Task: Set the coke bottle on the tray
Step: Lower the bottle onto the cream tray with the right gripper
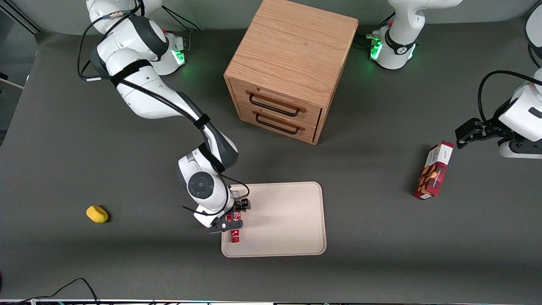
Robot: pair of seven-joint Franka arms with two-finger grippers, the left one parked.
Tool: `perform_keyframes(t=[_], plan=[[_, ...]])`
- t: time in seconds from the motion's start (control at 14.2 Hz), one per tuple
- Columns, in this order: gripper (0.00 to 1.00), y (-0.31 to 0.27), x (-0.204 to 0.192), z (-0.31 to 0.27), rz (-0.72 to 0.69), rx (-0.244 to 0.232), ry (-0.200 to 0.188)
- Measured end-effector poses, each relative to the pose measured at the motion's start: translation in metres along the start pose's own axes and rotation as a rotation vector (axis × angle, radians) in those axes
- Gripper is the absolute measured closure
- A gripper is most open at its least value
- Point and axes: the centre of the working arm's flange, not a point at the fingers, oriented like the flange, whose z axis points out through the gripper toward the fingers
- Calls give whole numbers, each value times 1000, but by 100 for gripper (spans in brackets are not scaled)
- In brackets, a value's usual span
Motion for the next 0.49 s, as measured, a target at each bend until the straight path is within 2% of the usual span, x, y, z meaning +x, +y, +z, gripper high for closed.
perform_keyframes(t=[0.49], plan=[[0,0,3,-4,2,2,8]])
